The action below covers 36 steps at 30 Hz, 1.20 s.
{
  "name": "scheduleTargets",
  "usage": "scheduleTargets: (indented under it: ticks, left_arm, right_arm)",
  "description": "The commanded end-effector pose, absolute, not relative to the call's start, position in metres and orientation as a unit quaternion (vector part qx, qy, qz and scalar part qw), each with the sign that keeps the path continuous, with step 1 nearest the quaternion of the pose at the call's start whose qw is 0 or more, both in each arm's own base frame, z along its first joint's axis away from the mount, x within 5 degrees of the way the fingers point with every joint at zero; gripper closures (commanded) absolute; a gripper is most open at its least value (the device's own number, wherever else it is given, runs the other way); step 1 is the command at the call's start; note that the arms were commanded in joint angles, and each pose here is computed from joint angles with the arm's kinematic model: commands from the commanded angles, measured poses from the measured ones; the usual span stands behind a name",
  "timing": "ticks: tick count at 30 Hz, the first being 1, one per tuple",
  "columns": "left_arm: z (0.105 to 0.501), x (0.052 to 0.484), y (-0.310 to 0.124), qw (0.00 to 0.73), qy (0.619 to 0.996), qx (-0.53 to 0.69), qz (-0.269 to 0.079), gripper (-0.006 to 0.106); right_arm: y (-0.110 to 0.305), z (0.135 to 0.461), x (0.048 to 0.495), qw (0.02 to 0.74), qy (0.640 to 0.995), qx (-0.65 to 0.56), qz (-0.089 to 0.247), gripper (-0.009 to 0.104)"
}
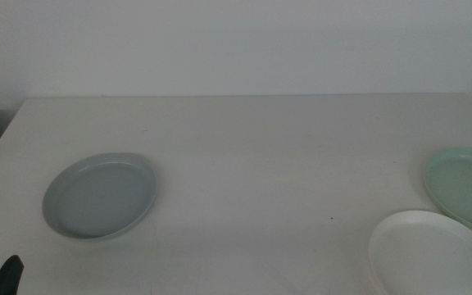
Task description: Stack the three bowls on top of each other.
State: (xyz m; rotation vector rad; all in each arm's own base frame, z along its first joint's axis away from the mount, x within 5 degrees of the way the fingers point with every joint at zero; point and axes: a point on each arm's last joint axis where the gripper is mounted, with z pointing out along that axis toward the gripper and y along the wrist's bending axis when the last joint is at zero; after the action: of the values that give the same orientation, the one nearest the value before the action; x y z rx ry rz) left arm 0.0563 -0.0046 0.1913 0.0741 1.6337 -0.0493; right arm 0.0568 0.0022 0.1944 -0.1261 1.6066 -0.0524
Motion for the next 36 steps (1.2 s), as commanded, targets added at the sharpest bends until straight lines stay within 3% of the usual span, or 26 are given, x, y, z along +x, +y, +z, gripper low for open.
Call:
scheduleTargets:
  ticks: [1, 11, 21, 29, 36]
  left_arm:
    - [0.201, 0.055, -0.004, 0.716, 0.697, 0.023, -0.029, -0.005]
    - [0.201, 0.055, -0.004, 0.716, 0.697, 0.023, -0.029, -0.005]
    - [0.201, 0.055, -0.004, 0.716, 0.697, 0.023, -0.029, -0.005]
    - [0.201, 0.055, -0.004, 0.716, 0.697, 0.023, -0.029, -0.005]
    - [0.201, 0.055, -0.004, 0.716, 0.697, 0.023, -0.029, -0.005]
  right_arm:
    - [0.002, 0.209, 0.054, 0.728, 0.683, -0.054, -0.025, 0.036]
    - [0.0, 0.268, 0.053, 0.686, 0.725, -0.053, -0.036, 0.036]
    - [-0.001, 0.302, 0.073, 0.566, 0.822, -0.05, -0.035, 0.036]
    - [0.002, 0.347, 0.083, 0.489, 0.872, 0.027, 0.024, 0.036]
    - [0.003, 0.371, 0.116, 0.425, 0.904, 0.03, 0.02, 0.036]
